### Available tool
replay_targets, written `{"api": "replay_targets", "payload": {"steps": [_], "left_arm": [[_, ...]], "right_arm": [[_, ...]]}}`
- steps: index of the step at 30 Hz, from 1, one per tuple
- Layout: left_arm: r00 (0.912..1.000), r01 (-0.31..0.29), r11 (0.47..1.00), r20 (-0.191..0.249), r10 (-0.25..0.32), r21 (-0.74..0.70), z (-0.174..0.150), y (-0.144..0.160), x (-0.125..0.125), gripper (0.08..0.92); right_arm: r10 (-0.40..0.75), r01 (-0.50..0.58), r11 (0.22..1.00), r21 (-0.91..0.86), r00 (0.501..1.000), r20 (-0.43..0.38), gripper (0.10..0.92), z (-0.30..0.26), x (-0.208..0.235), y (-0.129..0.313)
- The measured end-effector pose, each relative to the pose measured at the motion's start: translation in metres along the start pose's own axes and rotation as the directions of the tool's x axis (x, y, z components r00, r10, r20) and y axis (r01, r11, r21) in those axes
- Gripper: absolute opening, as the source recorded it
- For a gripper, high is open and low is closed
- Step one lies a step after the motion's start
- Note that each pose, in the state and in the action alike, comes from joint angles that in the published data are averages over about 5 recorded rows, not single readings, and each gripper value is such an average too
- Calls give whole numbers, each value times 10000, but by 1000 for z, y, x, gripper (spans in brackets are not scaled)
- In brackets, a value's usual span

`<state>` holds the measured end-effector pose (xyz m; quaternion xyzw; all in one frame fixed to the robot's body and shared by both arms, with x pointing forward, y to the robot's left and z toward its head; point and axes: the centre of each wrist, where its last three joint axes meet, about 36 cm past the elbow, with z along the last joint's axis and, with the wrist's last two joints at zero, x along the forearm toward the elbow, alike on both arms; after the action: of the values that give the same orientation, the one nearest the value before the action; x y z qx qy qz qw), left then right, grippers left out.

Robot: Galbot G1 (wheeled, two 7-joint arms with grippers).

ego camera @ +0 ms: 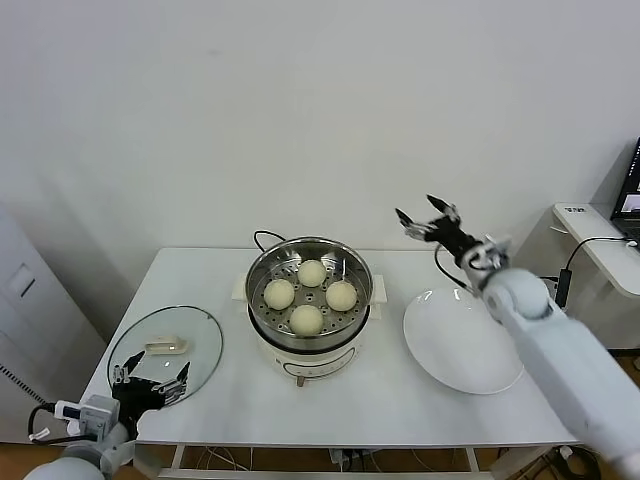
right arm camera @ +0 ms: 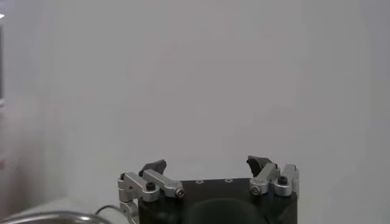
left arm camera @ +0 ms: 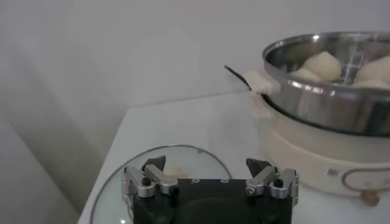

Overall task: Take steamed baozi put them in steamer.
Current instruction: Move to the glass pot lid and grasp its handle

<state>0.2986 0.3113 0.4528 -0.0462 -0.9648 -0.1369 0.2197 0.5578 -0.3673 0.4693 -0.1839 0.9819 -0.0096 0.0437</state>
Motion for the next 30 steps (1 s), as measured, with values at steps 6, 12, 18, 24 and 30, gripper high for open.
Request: {"api": "replay_targets", "payload": {"steps": [6,12,18,24,30], "left_arm": [[9990,320,9886,371,-268,-1474,17,6,-4,823],[9937,817,9333,1002,-494,-3498,41,9,-8,823],[9781,1707,7982,1973,-664,-5778,65,20,-19,823],[9662,2254,6186,2542,-428,-7527,90,31,-33,823],[9588,2590,4515,2838,-134,-8539,111,44,-49,823]], "right_arm": [[1350,-1351,9903,-310,9908,-55,823,42,57,-3],[2277,-2296,9724,-426,9727,-452,823,78,106,-3],[2781,-2824,9581,-472,9572,-802,823,103,138,3],[3051,-3109,9494,-451,9467,-1035,823,121,155,10],[3133,-3199,9466,-393,9418,-1216,823,132,165,16]]}}
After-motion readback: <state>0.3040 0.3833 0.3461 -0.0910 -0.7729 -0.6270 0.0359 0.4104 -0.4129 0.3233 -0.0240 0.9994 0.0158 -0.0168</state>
